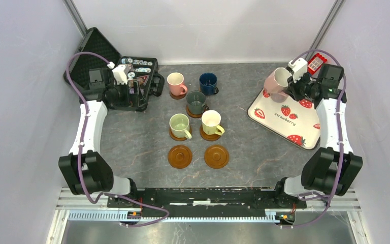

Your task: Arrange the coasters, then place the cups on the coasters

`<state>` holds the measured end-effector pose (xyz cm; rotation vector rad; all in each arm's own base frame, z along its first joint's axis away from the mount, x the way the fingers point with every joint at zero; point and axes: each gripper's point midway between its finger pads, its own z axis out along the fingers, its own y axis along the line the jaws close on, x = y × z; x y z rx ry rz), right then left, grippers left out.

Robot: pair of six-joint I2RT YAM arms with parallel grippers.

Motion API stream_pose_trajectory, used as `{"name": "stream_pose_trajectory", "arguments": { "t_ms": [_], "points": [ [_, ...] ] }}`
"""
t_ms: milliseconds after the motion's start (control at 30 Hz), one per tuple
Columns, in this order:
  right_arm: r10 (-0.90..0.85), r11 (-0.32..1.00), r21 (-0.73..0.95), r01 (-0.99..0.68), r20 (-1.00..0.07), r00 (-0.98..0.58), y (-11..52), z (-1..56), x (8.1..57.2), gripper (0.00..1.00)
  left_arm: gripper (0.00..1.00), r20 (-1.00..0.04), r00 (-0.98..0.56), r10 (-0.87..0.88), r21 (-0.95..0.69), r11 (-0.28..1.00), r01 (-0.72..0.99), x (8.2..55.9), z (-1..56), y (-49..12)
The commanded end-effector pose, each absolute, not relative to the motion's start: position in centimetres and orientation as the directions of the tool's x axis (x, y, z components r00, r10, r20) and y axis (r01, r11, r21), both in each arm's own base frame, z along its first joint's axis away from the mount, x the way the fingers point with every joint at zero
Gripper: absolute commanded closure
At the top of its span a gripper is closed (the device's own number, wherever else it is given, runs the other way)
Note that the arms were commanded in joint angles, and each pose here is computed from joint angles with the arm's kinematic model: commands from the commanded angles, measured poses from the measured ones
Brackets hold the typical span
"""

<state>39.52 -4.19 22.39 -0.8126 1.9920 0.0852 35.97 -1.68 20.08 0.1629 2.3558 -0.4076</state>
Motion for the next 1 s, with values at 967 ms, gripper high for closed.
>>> {"name": "stream_pose_trajectory", "arguments": {
  "t_ms": [967],
  "points": [
    [-0.324,0.622,-0.017,-0.783,-0.916,-0.238,33.2,27.5,20.3,1.00,0.00,-0.782,-0.586,-0.213,-0.311,0.948,0.072,32.0,25.1,-1.9]
  ]
}}
